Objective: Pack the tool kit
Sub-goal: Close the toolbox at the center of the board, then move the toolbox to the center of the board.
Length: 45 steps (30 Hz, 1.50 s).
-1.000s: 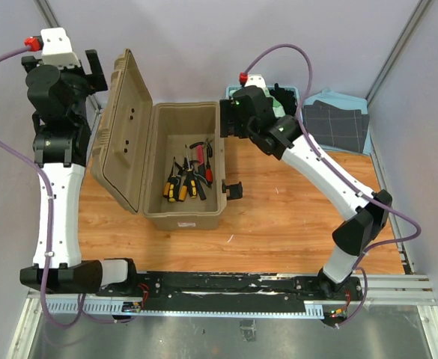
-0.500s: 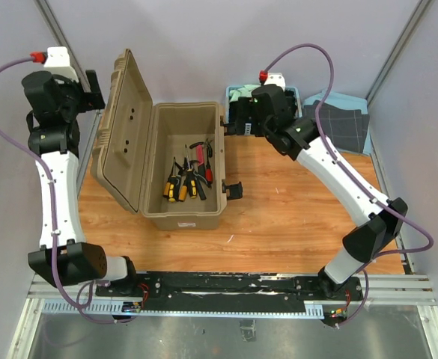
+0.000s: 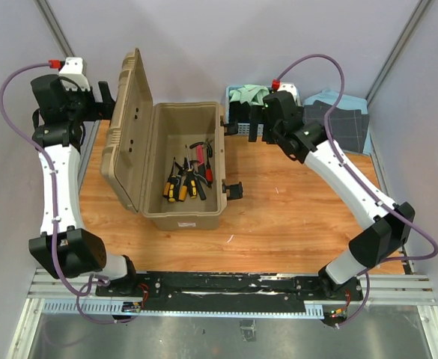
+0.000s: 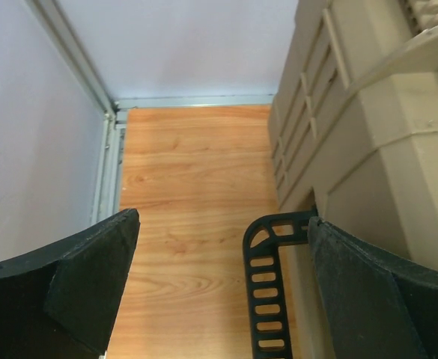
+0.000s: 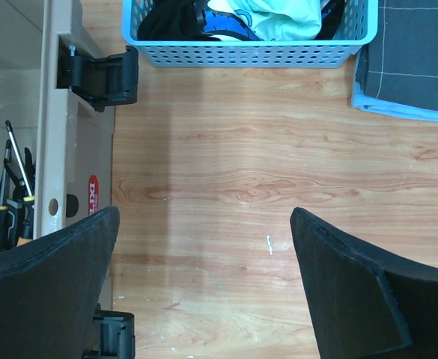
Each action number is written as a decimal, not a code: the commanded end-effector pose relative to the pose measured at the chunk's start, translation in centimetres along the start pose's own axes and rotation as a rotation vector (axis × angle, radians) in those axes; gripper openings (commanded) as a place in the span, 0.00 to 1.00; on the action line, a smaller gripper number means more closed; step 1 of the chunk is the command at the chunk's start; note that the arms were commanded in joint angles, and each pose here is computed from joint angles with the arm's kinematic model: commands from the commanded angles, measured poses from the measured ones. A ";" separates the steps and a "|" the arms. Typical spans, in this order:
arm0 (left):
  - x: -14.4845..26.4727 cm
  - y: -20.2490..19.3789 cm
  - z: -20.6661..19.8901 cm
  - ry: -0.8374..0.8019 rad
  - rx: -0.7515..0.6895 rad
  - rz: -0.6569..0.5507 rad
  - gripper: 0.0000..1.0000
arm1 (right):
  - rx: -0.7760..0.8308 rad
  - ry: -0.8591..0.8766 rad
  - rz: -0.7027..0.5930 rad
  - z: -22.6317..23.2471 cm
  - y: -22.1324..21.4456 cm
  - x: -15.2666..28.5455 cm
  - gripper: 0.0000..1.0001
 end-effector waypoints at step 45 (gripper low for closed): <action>-1.6 0.8 -8.7 -0.338 0.103 0.038 0.99 | -0.130 0.232 0.159 -1.5 -3.2 -3.0 0.99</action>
Point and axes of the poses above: each gripper's point midway between its finger pads, its own x axis back along the fingers, its own z axis along the line the jaws close on, y = z × x, the point moved 7 cm from there along x, back along the fingers, and after that the axes turned 8 degrees about x, right-handed, at the moved point
